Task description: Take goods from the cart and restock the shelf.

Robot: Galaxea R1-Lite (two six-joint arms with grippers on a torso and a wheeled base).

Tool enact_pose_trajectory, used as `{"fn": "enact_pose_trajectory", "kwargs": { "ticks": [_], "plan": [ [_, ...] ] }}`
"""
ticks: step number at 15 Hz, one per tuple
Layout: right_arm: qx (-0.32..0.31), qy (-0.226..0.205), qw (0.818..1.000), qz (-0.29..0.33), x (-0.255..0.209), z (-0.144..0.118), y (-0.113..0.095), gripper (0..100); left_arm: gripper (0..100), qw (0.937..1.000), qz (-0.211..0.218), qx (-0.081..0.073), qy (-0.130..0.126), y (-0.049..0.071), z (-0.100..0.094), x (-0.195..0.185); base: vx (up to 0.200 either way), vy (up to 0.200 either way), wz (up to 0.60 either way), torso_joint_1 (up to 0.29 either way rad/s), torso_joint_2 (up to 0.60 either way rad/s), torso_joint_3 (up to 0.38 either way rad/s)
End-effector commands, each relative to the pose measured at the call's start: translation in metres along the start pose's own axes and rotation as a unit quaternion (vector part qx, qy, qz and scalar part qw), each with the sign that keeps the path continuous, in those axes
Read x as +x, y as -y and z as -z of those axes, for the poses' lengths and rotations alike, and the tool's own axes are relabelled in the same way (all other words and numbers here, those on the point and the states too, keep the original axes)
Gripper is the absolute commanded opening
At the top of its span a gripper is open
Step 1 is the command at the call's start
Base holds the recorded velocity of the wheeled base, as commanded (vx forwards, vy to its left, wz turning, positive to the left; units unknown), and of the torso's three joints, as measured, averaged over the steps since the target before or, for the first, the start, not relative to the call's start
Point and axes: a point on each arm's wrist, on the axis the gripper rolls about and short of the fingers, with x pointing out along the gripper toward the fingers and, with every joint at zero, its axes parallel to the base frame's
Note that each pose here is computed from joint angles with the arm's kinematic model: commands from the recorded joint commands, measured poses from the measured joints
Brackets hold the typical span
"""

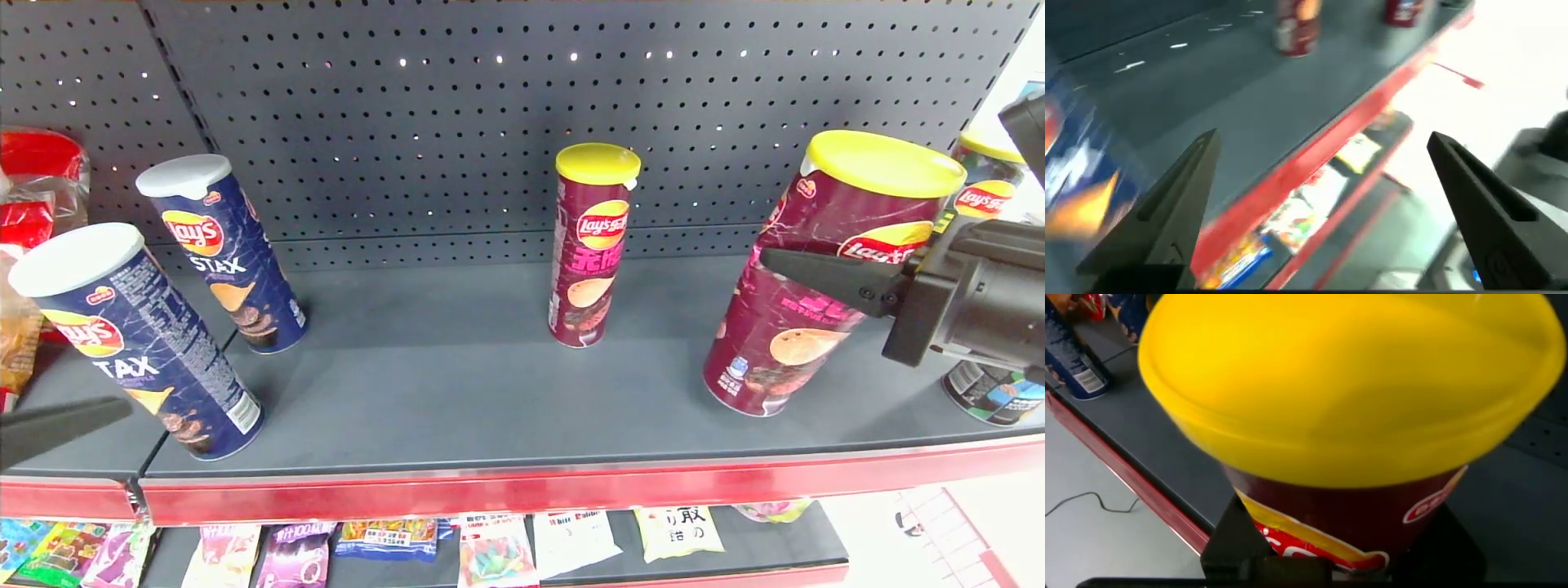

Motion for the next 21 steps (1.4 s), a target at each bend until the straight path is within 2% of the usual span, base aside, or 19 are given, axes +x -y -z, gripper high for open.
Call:
{"fn": "enact_pose_trajectory", "kwargs": {
  "ticks": [1, 4, 6, 7, 9, 12, 16, 17, 19, 21],
  "plan": [
    [0.001, -0.002, 1.0, 0.002, 0.001, 0.001, 0.001, 0, 100, 0.994, 0.096, -0.02, -0.048, -0.031, -0.026, 0.068, 0.0, 0.0, 0.0, 0.0, 0.0, 0.0],
    [0.002, -0.005, 1.0, 0.011, 0.002, 0.002, 0.004, 0, 100, 0.9893, 0.132, -0.021, -0.06, -0.041, -0.04, 0.107, 0.0, 0.0, 0.0, 0.0, 0.0, 0.0],
    [0.003, -0.005, 1.0, 0.017, 0.001, 0.002, 0.007, 0, 100, 0.9889, 0.131, -0.018, -0.068, -0.053, -0.051, 0.145, 0.0, 0.0, 0.0, 0.0, 0.0, 0.0],
    [0.002, -0.003, 1.0, 0.018, 0.001, 0.001, 0.008, 0, 100, 0.9896, 0.127, -0.013, -0.065, -0.058, -0.054, 0.162, 0.0, 0.0, 0.0, 0.0, 0.0, 0.0],
    [0.003, -0.004, 1.0, 0.024, 0.001, 0.001, 0.01, 0, 100, 0.991, 0.127, 0.003, -0.043, -0.067, -0.055, 0.194, 0.0, 0.0, 0.0, 0.0, 0.0, 0.0],
    [0.003, -0.005, 1.0, 0.024, 0.002, 0.002, 0.01, 0, 100, 0.9927, 0.115, 0.011, -0.032, -0.079, -0.06, 0.221, 0.0, 0.0, 0.0, 0.0, 0.0, 0.0],
    [0.003, -0.006, 1.0, 0.024, 0.002, 0.002, 0.01, 0, 100, 0.9928, 0.114, 0.014, -0.032, -0.085, -0.061, 0.249, 0.0, 0.0, 0.0, 0.0, 0.0, 0.0],
    [0.004, -0.008, 1.0, 0.024, 0.004, 0.003, 0.011, 0, 100, 0.9932, 0.111, 0.017, -0.029, -0.084, -0.064, 0.254, 0.0, 0.0, 0.0, 0.0, 0.0, 0.0],
    [0.003, -0.006, 1.0, 0.024, 0.004, 0.001, 0.011, 0, 100, 0.9926, 0.116, 0.022, -0.026, -0.075, -0.067, 0.262, 0.0, 0.0, 0.0, 0.0, 0.0, 0.0],
    [0.003, -0.006, 1.0, 0.024, 0.004, 0.001, 0.011, 0, 100, 0.9924, 0.117, 0.02, -0.03, -0.076, -0.063, 0.271, 0.0, 0.0, 0.0, 0.0, 0.0, 0.0]
  ]
}}
